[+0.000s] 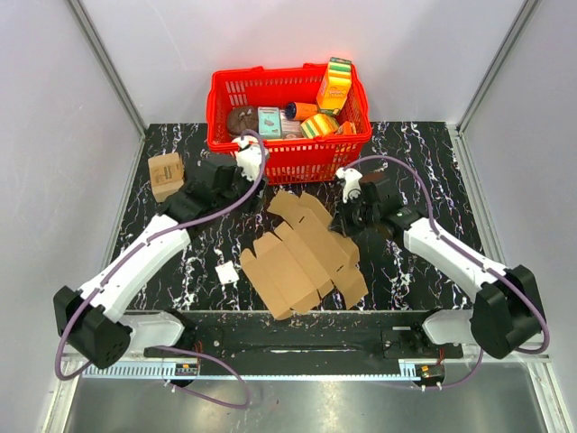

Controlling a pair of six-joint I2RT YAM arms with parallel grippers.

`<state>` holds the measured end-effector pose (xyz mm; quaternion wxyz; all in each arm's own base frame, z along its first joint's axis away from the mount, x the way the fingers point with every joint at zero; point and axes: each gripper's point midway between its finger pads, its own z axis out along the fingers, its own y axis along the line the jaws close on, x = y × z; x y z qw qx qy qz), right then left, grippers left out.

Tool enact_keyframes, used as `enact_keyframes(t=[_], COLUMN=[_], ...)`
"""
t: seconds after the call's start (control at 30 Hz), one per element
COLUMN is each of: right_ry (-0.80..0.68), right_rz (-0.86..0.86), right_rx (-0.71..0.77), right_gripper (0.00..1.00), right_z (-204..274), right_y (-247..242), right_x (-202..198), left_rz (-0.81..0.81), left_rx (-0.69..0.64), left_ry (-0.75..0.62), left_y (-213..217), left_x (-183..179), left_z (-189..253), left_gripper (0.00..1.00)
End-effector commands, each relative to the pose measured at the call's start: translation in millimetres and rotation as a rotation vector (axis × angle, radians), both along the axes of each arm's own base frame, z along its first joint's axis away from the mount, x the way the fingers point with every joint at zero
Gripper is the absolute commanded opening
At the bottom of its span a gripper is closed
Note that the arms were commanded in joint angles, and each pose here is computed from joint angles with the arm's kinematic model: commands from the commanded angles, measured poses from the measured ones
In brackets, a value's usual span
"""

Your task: Fold the paper box

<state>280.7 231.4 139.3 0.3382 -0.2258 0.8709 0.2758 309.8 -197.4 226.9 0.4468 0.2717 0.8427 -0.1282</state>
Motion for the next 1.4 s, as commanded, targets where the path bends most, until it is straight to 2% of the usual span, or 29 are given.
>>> enact_keyframes(t=[0.0,0.07,0.13,0.23,0.37,0.53,0.57,0.63,0.77,1.0,1.17,1.37], right_ry=[-0.031,-0.052,-0.085,-0.146,-0.222,-0.244,-0.248,-0.246,-0.232,-0.236,-0.240,-0.242], right_rz=[0.040,0.062,0.086,0.133,0.156,0.159,0.163,0.169,0.177,0.195,0.206,0.210], right_rx=[-0.069,-0.084,-0.095,-0.107,-0.135,-0.128,-0.127,-0.119,-0.105,-0.075,-0.067,-0.063], right_gripper=[0.00,0.00,0.00,0.00,0.00,0.00,0.00,0.00,0.00,0.00,0.00,0.00], right_z=[17,19,23,31,37,44,45,45,44,49,52,52], right_y=[-14,-16,-18,-16,-18,-17,-16,-15,-11,-7,-6,-7], right_x=[-9,-11,-13,-19,-18,-20,-20,-22,-25,-31,-33,-35], left_rz=[0.024,-0.003,0.023,0.036,-0.003,-0.039,-0.046,-0.089,-0.164,-0.184,-0.263,-0.363], left_rx=[-0.133,-0.211,-0.263,-0.346,-0.375,-0.418,-0.432,-0.466,-0.502,-0.496,-0.466,-0.473], left_ry=[-0.161,-0.223,-0.218,-0.203,-0.113,-0.066,-0.064,-0.034,-0.018,0.003,0.032,0.041], left_y=[-1,-6,-6,-8,-24,-40,-44,-54,-65,-74,-95,-111], left_x=[9,7,8,14,23,30,32,29,22,26,17,2], left_z=[55,73,70,72,56,54,54,53,51,43,34,30], left_gripper=[0.55,0.58,0.61,0.61,0.51,0.40,0.34,0.32,0.38,0.37,0.43,0.44])
